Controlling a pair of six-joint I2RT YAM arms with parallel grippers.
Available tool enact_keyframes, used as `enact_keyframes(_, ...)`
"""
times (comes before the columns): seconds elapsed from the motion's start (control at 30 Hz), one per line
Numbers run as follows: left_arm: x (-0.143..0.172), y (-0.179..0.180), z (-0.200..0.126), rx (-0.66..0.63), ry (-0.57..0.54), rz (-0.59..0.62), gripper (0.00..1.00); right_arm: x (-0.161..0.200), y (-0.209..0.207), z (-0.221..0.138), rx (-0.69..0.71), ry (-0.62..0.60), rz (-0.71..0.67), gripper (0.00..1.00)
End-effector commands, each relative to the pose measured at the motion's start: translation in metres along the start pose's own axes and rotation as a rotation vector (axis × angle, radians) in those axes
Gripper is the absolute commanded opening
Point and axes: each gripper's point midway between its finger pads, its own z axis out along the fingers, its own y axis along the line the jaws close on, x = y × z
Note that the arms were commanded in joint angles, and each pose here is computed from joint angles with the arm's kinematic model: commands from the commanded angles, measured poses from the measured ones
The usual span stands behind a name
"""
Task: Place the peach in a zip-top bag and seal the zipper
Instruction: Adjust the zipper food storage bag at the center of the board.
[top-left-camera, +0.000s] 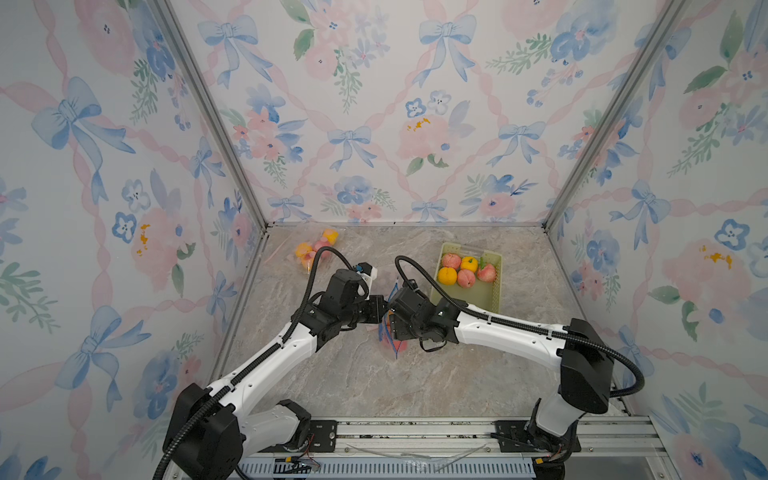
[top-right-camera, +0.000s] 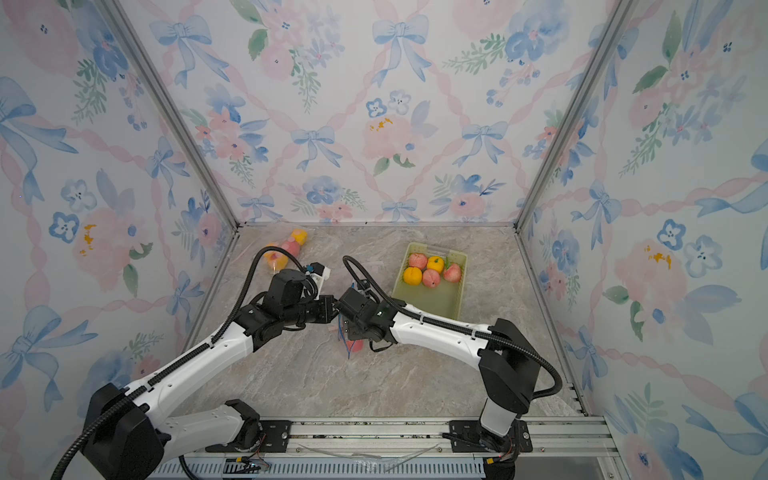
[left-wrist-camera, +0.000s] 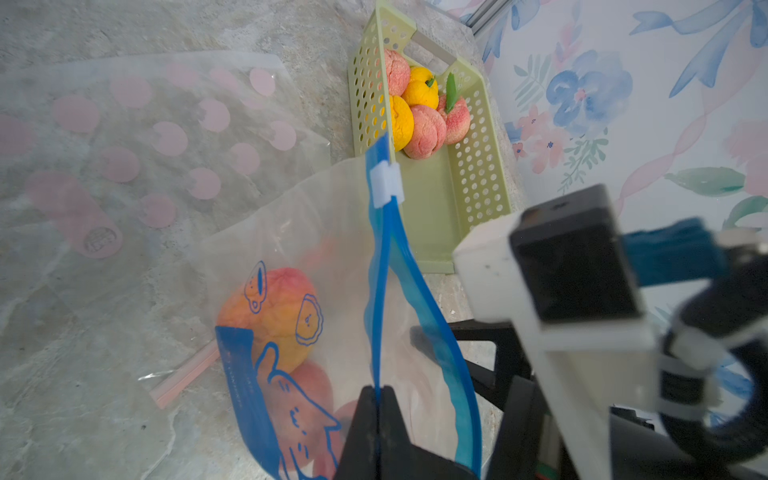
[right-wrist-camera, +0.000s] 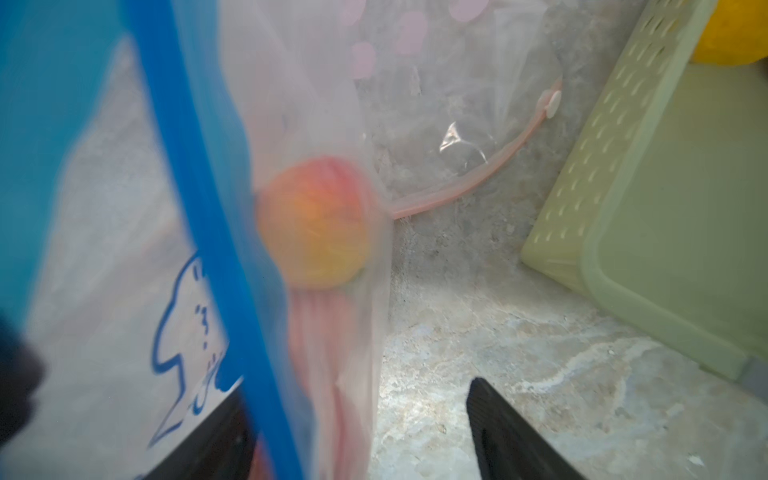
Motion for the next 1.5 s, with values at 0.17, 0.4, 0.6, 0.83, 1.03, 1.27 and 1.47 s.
enact_keyframes(0.17,-0.020,0.008,-0.010,0.006,-0.099,-0.059,0.00,0.042,-0.008,-0.001,0.042,0.176,-0.087,0.84)
enact_keyframes(0.4,-0.026,0.013,-0.017,0.013,-0.116,-0.080,0.00,0.035,-0.015,-0.018,0.047,0.159,-0.117,0.85)
enact_keyframes(0.6,-0.008,0.017,-0.012,0.027,-0.067,-0.101,0.00,0.002,0.010,-0.026,-0.095,0.055,-0.047,0.85)
enact_keyframes(0.83,0.001,0.013,-0.011,0.056,-0.036,-0.096,0.00,-0.039,0.016,-0.045,-0.196,-0.081,0.051,0.85)
enact_keyframes(1.03,0.002,0.012,-0.011,0.055,-0.037,-0.094,0.00,-0.067,0.016,-0.067,-0.304,-0.146,0.084,0.84)
enact_keyframes(1.27,0.004,0.010,-0.007,0.053,-0.027,-0.087,0.00,-0.095,-0.050,-0.077,-0.157,-0.200,0.132,0.82)
enact_keyframes(1.47,0.004,0.008,-0.007,0.049,-0.030,-0.077,0.00,-0.099,-0.149,-0.049,0.104,-0.168,0.205,0.81)
